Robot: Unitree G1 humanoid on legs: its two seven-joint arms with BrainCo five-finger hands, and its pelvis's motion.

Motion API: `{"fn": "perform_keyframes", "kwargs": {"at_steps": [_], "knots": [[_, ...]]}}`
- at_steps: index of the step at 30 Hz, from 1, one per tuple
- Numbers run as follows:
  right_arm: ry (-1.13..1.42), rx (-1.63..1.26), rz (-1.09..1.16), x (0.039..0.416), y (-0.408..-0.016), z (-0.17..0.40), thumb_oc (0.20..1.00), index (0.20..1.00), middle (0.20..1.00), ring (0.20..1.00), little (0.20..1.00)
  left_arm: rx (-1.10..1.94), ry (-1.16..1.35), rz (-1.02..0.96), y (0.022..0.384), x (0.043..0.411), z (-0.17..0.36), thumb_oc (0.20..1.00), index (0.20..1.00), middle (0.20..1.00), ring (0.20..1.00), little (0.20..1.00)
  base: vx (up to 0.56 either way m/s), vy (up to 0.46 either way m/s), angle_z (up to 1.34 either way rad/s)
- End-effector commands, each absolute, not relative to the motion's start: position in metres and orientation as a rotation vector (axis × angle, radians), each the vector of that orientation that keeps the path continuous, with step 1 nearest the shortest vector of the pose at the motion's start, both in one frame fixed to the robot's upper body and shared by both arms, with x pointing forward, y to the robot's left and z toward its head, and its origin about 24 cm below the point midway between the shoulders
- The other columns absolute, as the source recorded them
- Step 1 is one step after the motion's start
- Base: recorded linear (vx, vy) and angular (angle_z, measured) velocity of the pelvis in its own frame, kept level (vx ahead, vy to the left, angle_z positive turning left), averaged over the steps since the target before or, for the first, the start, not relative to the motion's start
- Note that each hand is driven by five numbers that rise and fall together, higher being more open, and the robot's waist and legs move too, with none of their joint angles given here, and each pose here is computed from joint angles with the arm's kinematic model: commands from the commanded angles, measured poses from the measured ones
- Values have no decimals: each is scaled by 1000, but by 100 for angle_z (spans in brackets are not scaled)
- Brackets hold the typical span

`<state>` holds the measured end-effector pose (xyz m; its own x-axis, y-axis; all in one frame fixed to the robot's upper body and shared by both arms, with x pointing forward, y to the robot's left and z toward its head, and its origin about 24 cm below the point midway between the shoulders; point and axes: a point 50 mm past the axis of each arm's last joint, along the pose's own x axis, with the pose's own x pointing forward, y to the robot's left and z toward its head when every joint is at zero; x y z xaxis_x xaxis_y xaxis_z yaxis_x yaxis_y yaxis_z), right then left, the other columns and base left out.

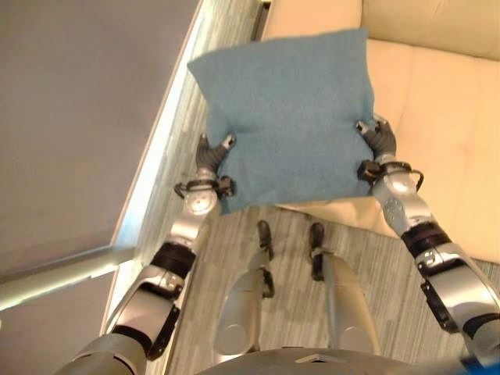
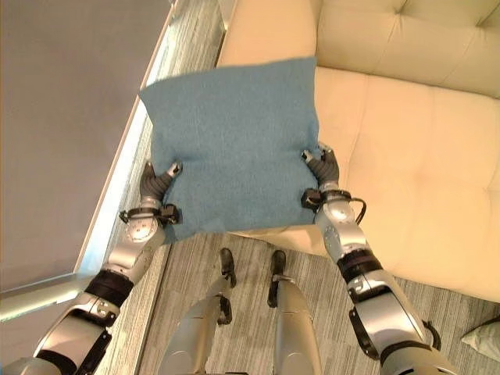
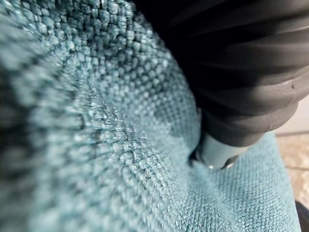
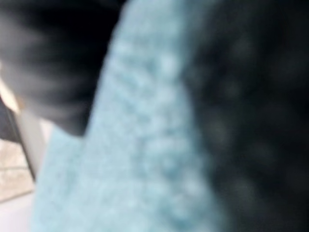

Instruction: Pick up all the scattered cushions and arrange them neatly on the sofa.

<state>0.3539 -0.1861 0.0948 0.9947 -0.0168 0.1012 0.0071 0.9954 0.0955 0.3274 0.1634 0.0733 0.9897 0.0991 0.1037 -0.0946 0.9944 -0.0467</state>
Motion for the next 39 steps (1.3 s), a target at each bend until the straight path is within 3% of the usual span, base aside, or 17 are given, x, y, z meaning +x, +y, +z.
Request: {"fn": "perform_keyframes", "kwargs": {"at_steps": [1, 15, 25, 39], "knots": [[-253, 153, 212, 344, -124, 115, 200, 200, 200, 200, 200, -70, -242, -119, 127, 320, 98, 200, 200, 200, 200, 200, 112, 27, -16], [-133, 45, 133, 285, -166, 63, 200, 200, 200, 200, 200, -74, -135, -169, 139, 272, 61, 200, 200, 200, 200, 200, 86, 110, -33], [-146, -7, 71, 273, -171, 61, 200, 200, 200, 200, 200, -72, -121, -119, 158, 264, 58, 200, 200, 200, 200, 200, -64, 11, -64], [-164, -97, 16, 265, -186, 66, 200, 200, 200, 200, 200, -125, -62, -128, 143, 258, 44, 200, 200, 200, 200, 200, 35, -197, -9]]}}
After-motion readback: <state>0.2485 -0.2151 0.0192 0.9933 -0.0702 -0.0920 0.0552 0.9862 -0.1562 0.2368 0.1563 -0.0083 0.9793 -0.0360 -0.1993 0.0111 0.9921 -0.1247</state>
